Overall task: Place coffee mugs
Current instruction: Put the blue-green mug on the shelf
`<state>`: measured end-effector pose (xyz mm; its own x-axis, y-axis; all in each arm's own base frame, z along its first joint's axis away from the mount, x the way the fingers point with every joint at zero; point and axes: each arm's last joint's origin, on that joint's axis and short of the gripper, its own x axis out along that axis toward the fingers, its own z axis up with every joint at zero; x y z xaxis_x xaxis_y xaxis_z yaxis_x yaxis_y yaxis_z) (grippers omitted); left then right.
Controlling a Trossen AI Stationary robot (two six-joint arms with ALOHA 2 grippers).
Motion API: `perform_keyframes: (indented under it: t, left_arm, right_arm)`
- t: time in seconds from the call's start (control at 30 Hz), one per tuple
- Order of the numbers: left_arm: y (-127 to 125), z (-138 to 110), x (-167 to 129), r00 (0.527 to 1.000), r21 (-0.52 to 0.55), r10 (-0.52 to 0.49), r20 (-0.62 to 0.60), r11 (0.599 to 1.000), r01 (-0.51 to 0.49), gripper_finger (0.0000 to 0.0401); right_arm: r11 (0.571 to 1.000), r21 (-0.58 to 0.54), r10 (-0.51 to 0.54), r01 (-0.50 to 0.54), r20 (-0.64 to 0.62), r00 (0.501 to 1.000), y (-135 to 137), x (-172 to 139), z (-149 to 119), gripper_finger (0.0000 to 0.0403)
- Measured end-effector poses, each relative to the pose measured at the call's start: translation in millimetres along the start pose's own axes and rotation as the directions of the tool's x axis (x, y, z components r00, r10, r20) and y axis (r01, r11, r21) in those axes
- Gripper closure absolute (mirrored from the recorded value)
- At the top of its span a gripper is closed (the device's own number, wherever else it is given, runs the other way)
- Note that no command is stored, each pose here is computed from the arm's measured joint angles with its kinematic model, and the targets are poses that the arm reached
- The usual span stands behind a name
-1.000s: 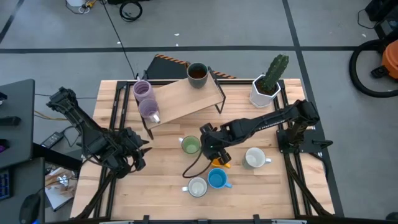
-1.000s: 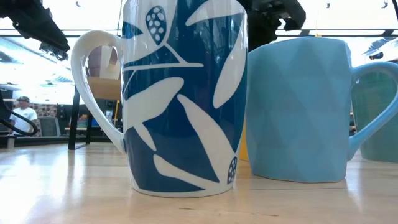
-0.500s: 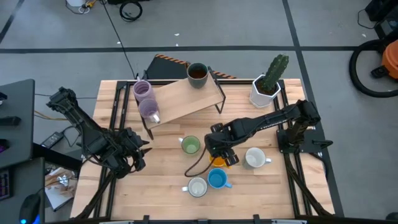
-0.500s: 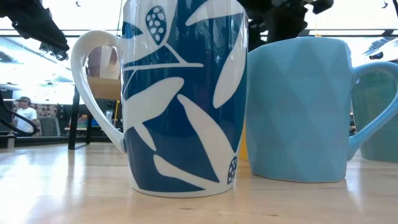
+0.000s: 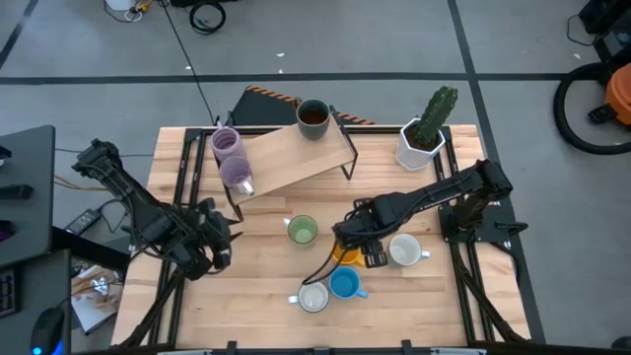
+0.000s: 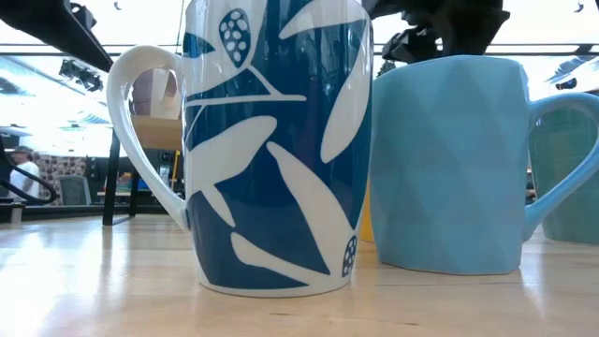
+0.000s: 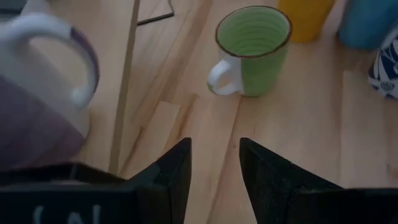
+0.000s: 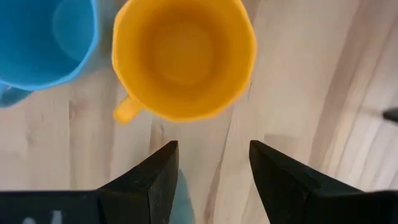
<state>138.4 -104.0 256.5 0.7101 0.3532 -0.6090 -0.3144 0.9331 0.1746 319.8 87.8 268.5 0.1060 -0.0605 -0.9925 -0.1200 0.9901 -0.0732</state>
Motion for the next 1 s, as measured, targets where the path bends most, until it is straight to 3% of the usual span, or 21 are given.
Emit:
perform_keyframes:
  t: [0.2,0.3,0.43,0.77,1.0]
  left_arm:
    - [-0.2,1.1,0.7,1.0,0.036,-0.003,0.002,0.999,0.003,0.026]
    - [-0.8,0.8,0.7,1.0,0.023,-0.018,-0.012,1.0,0.019,0.026]
    - [-1.0,0.7,0.7,1.0,0.008,-0.024,-0.017,1.0,0.024,0.026]
    - [-1.2,0.9,0.7,1.0,0.005,-0.026,-0.015,1.0,0.026,0.026]
    - [-1.2,0.9,0.7,1.0,-0.001,-0.025,-0.015,1.0,0.025,0.026]
  right_arm:
    - [0.966,0.256,0.036,-0.035,-0.001,0.999,-7.1,-18.9,-13.5,0.02]
    - [0.892,0.445,0.108,-0.08,-0.038,0.993,-10.0,-26.0,-22.0,0.02]
    - [0.8,0.597,0.143,-0.049,-0.111,0.983,-4.4,-27.4,-29.6,0.0197]
    - [0.689,0.724,0.143,0.014,-0.156,0.977,23.0,-23.7,-37.8,0.0194]
    - [0.682,0.729,0.14,0.062,-0.214,0.967,27.8,5.6,-46.3,0.0194]
